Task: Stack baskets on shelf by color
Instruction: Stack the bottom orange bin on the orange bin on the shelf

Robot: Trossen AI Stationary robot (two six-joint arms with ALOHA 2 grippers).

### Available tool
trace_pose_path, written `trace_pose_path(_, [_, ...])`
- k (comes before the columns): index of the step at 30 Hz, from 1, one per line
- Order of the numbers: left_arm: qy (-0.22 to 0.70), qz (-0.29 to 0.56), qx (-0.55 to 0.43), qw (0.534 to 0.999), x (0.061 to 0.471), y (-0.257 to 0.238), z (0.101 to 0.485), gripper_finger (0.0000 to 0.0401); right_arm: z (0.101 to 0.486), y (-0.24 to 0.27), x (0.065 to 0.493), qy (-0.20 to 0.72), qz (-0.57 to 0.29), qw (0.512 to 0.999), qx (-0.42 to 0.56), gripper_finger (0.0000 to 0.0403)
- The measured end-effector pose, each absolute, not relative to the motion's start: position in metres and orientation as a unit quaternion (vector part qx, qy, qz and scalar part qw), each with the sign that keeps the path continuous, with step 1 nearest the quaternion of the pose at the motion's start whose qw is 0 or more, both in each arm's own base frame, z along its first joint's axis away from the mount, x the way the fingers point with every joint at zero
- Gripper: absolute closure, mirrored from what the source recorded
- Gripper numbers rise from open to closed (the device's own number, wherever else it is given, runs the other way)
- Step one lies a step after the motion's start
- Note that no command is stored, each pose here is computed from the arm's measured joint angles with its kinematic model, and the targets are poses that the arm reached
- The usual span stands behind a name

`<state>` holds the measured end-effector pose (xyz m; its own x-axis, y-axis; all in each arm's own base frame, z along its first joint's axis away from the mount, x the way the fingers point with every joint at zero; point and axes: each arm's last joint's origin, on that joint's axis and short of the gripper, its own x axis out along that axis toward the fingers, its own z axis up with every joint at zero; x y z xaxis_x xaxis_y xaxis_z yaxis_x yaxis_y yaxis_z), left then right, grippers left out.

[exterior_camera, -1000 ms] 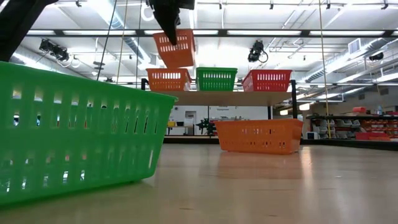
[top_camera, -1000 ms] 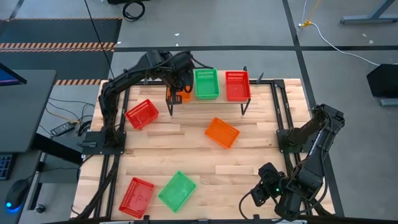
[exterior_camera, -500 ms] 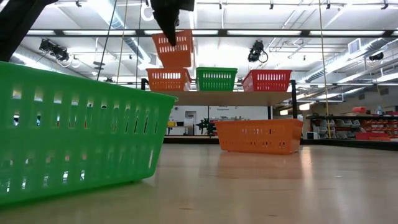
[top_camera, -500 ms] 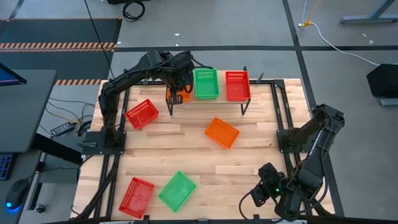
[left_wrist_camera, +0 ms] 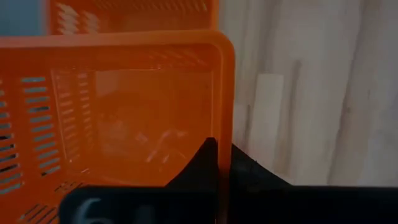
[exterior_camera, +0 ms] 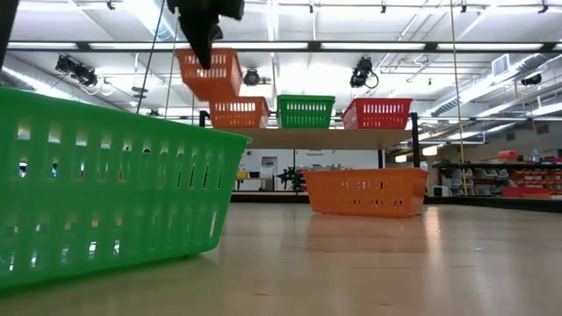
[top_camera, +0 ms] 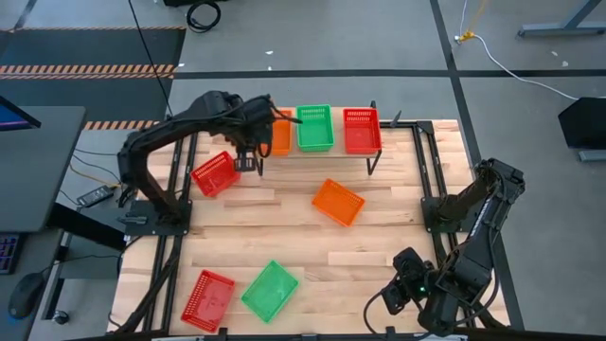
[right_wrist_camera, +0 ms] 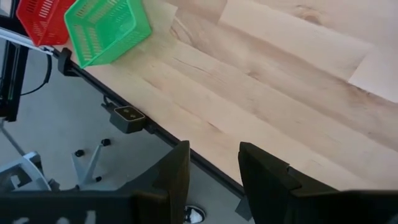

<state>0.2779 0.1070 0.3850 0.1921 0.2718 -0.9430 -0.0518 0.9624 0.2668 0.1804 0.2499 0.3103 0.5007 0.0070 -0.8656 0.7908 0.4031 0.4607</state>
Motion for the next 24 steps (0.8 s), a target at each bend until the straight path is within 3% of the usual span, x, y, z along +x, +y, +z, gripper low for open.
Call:
trace_pose_path(12, [0.567, 0.114, 0.105, 0.809, 0.287, 0.111, 0.399, 0.0399, 0.31, 0.247, 0.183, 0.418, -0.275, 0.724, 0.475, 0.026])
trace_pose_path(24, [0.592, 0.084, 0.102, 0.795, 0.317, 0.123, 0.369, 0.0399, 0.311, 0.249, 0.186, 0.415, -0.269, 0.718, 0.491, 0.026])
